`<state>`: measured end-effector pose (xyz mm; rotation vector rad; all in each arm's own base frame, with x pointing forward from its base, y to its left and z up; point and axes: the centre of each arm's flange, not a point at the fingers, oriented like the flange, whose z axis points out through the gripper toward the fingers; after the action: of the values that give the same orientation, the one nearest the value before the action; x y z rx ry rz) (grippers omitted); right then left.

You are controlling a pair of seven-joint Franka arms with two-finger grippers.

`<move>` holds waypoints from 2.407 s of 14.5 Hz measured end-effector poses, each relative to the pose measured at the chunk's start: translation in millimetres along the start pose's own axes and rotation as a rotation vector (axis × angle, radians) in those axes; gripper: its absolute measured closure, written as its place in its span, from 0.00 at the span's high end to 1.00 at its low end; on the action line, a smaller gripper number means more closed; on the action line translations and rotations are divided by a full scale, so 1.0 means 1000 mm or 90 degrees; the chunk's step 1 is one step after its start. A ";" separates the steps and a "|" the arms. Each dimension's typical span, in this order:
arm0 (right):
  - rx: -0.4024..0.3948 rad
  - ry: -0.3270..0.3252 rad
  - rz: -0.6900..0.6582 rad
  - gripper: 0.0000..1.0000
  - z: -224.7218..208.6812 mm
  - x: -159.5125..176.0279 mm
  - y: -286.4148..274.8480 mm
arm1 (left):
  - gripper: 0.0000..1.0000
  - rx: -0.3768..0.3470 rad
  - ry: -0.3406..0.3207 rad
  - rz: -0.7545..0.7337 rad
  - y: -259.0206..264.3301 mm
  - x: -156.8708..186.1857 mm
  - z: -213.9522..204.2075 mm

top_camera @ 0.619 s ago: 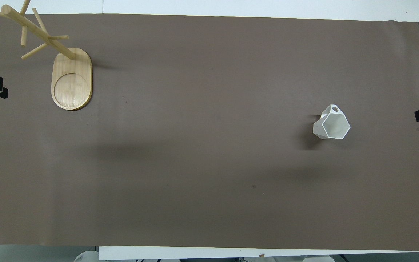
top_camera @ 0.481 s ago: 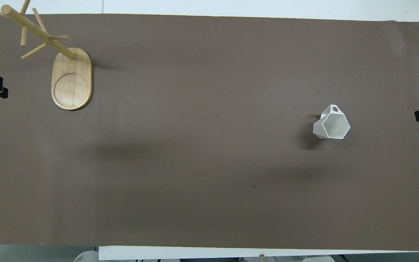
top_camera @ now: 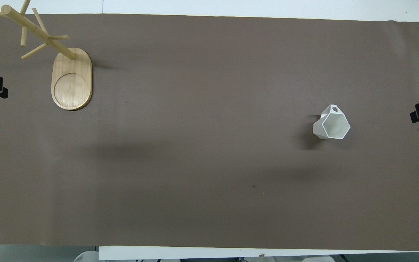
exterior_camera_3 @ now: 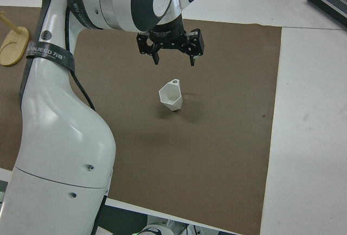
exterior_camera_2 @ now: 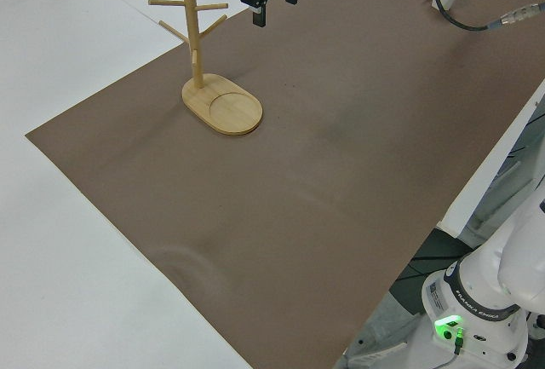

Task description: Hang cup on rack

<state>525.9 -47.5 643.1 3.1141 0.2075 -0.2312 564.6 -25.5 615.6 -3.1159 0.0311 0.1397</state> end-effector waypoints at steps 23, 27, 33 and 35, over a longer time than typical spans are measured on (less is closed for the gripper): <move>0.494 0.639 -0.722 1.00 0.401 0.002 0.155 | 1.00 0.000 0.000 0.000 0.000 0.000 0.000; 0.500 0.683 -0.701 1.00 0.424 -0.001 0.138 | 1.00 0.000 0.000 0.000 0.000 0.000 0.000; 0.507 0.697 -0.716 1.00 0.421 0.015 0.114 | 1.00 0.000 0.000 0.000 0.000 0.000 0.000; 0.508 0.701 -0.720 1.00 0.420 0.021 0.106 | 1.00 0.000 0.000 0.000 0.000 0.000 0.000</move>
<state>498.9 -159.0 225.2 2.7828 2.2394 1.7786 564.5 -25.5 615.7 -3.1159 0.0311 0.1396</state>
